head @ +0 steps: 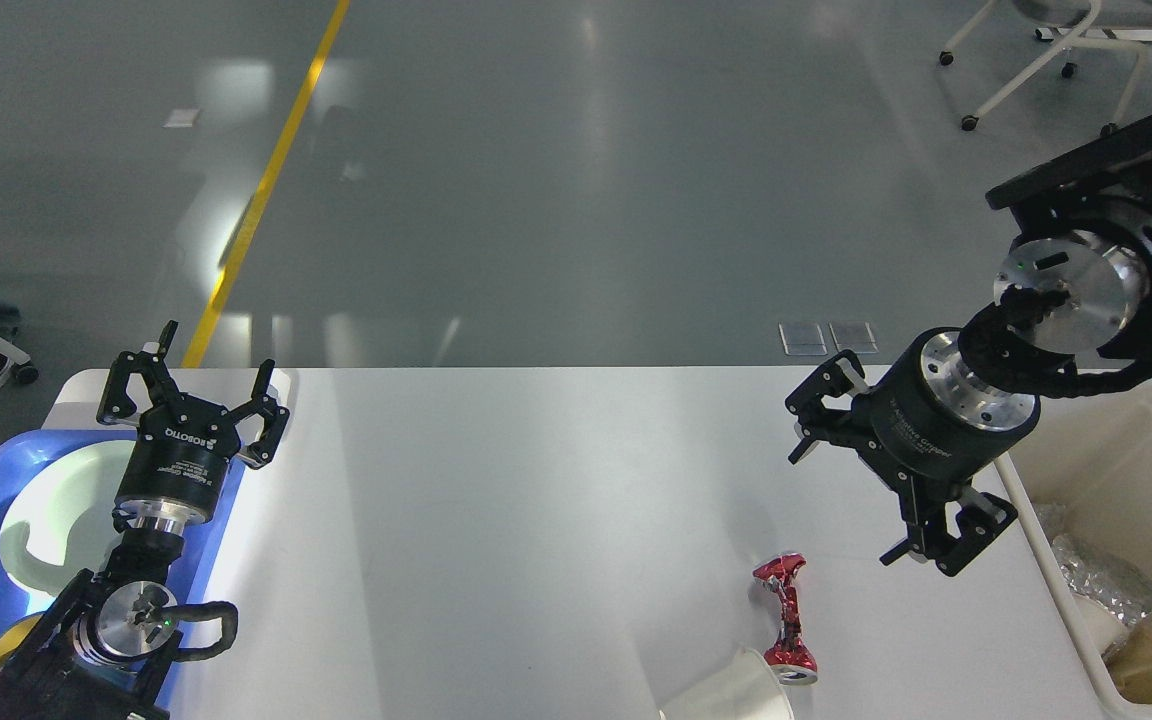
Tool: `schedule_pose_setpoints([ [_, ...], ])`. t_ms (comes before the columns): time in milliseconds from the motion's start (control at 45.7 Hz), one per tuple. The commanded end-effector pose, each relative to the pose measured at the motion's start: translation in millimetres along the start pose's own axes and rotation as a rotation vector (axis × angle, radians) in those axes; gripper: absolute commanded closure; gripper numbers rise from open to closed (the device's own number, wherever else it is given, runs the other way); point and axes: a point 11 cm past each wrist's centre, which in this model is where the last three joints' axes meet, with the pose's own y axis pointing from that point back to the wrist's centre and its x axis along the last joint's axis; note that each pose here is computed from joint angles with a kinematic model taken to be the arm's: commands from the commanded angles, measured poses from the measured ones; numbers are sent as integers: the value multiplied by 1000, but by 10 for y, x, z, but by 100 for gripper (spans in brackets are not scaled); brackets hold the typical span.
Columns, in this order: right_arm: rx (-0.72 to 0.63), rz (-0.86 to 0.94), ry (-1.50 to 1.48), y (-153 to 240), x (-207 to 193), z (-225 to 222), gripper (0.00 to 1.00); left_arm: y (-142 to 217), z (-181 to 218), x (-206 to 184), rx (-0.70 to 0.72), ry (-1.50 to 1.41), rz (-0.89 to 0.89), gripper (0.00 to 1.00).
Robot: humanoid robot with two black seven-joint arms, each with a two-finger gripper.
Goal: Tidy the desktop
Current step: 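Raise the right gripper and move it toward the second paper cup, then lower the right gripper and grasp the second white paper cup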
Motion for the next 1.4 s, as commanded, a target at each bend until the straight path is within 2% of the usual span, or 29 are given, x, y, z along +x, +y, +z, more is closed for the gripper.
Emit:
schedule_pose_setpoints([
  [0,-5,-89,-5,-184,-192,-28,0,0,-1,0,0,0,0,3],
  [109,-30,-155,-23,-429,-325,-11,0,0,-1,0,0,0,0,3],
  [285,-100,-251,-87,-1031,-586,126,1,0,-1,0,0,0,0,3],
  [525,28,-179,-112,-1677,-545,180,1,0,-1,0,0,0,0,3],
  [613,27,-171,-105,-1871,-590,212,1,0,-1,0,0,0,0,3],
  [985,-31,-203,-91,-2144,-789,391,2,0,-1,0,0,0,0,3],
  [1138,-49,-162,-128,-2398,-762,463,2,0,-1,0,0,0,0,3],
  [1379,-37,-123,-177,-2590,-620,471,2,0,-1,0,0,0,0,3],
])
